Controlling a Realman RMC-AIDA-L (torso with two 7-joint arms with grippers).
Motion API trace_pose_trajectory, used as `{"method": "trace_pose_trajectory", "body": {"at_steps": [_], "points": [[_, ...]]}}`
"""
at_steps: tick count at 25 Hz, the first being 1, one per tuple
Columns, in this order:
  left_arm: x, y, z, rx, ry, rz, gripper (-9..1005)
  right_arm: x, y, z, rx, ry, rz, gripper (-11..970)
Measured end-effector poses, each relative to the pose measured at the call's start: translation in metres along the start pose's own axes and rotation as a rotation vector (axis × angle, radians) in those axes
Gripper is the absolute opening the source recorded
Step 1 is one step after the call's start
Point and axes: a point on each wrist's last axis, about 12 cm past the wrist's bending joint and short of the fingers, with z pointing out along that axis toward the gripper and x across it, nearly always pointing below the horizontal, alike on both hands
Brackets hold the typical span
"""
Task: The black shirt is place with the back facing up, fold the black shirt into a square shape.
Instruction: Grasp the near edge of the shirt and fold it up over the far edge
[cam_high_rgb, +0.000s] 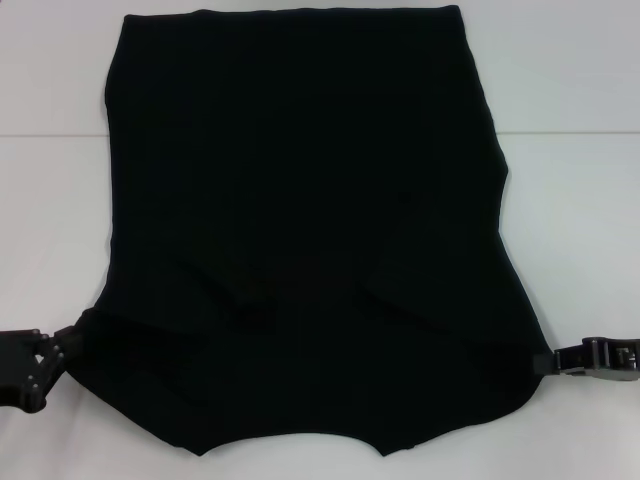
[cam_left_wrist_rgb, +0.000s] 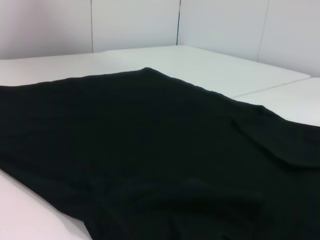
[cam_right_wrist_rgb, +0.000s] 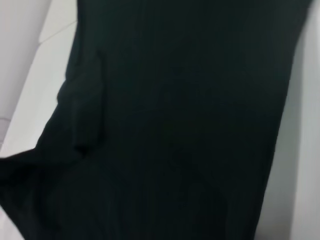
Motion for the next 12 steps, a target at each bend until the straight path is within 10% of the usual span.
{"method": "trace_pose_trajectory", "body": {"at_steps": [12], "points": [[0.001,-0.009,-0.008,0.037,-0.051,-0.105,21,0.030,-0.015,-0.026,-0.047,-0.069,-0.047,27]]}}
